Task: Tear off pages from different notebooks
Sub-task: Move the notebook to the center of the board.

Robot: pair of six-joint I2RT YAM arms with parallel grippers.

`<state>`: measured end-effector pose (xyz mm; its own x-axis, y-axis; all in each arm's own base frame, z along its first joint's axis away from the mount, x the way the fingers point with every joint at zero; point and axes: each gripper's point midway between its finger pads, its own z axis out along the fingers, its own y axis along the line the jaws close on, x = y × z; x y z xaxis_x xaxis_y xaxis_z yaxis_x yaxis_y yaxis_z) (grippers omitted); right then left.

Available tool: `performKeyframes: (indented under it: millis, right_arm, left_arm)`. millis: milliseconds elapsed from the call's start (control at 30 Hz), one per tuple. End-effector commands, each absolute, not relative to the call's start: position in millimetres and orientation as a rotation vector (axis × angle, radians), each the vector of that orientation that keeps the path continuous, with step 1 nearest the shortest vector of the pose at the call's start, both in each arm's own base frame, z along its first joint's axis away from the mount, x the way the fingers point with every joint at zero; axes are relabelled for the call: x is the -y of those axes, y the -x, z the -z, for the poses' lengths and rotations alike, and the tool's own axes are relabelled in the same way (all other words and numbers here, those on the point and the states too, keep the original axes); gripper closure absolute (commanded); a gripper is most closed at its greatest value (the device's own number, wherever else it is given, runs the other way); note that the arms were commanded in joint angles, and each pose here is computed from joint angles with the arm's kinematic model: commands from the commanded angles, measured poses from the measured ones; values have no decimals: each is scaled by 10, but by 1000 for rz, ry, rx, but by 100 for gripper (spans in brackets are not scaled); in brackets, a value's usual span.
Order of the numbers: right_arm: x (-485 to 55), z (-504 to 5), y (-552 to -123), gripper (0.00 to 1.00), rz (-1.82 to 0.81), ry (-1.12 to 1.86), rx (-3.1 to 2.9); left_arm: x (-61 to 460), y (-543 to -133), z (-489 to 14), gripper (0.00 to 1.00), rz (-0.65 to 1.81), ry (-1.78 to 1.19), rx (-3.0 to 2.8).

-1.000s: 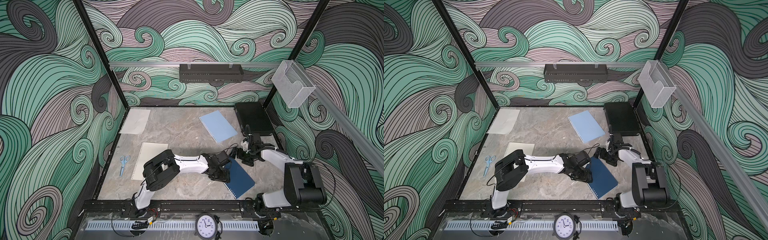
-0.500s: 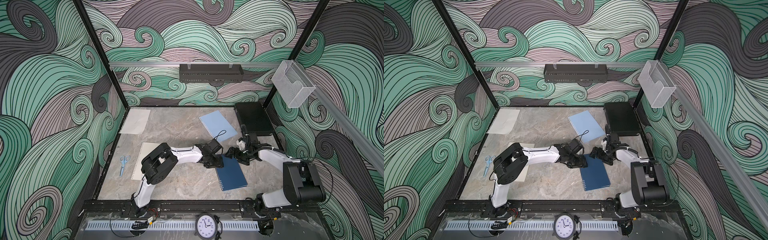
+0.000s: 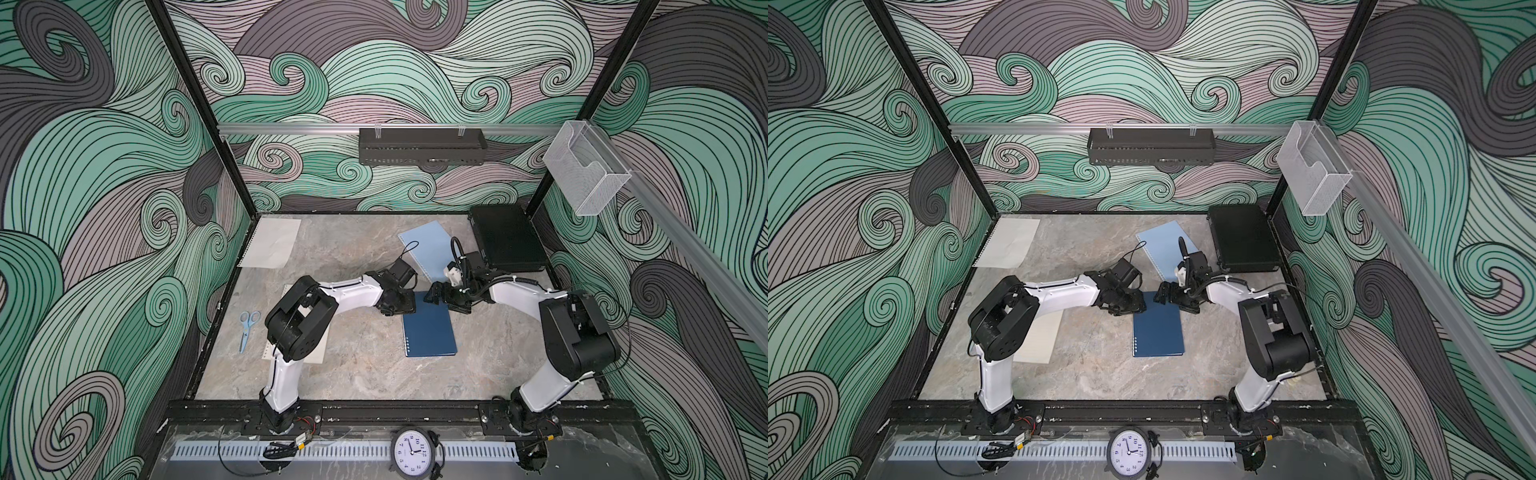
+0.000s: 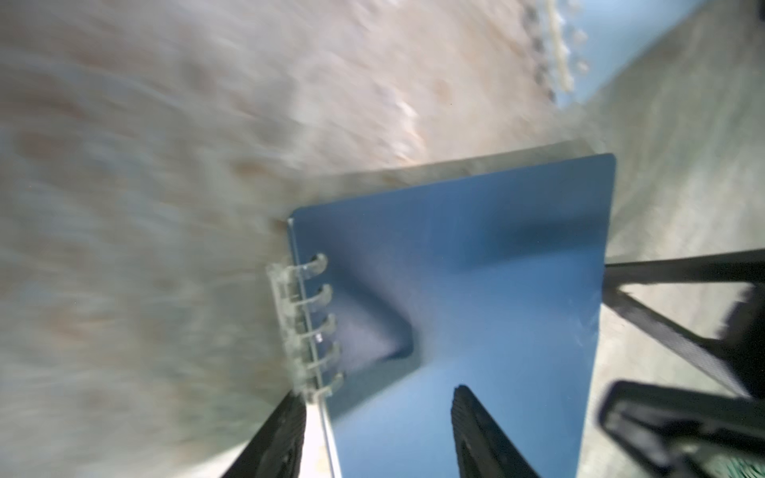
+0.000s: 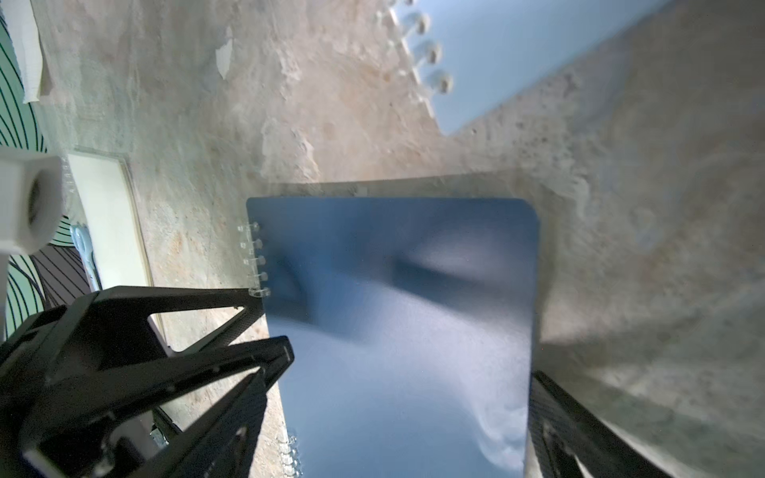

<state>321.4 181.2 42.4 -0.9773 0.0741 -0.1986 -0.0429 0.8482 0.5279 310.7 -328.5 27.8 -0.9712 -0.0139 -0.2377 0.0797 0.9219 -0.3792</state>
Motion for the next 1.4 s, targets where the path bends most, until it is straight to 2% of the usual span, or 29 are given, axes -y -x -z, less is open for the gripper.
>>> performKeyframes:
  millis: [0, 200, 467, 1000, 1233, 1367]
  right_arm:
    - [-1785, -467, -3260, 3, -777, -8, -2810]
    - [-1698, -372, -3054, 3, -713, 24, -2859]
    - [-1773, -385, -2821, 9, -742, 52, -2854]
    - [-1939, -732, -2721, 11, -800, 97, -2774]
    - [-1996, -852, -2612, 21, -887, 99, -2737]
    - [-2016, -918, -2566, 38, -927, 106, -2720]
  left_arm:
    - [2970, -2984, -255, 42, 410, -74, -2879]
    - [2947, -2817, -240, 41, 421, -82, -2898]
    - [3246, -2548, -245, 43, 464, -189, -2910]
    - [3421, -2458, -219, 44, 544, -202, -2897]
    - [3469, -2473, -239, 44, 603, -185, -2869]
    - [3525, -2488, -270, 45, 648, -186, -2850]
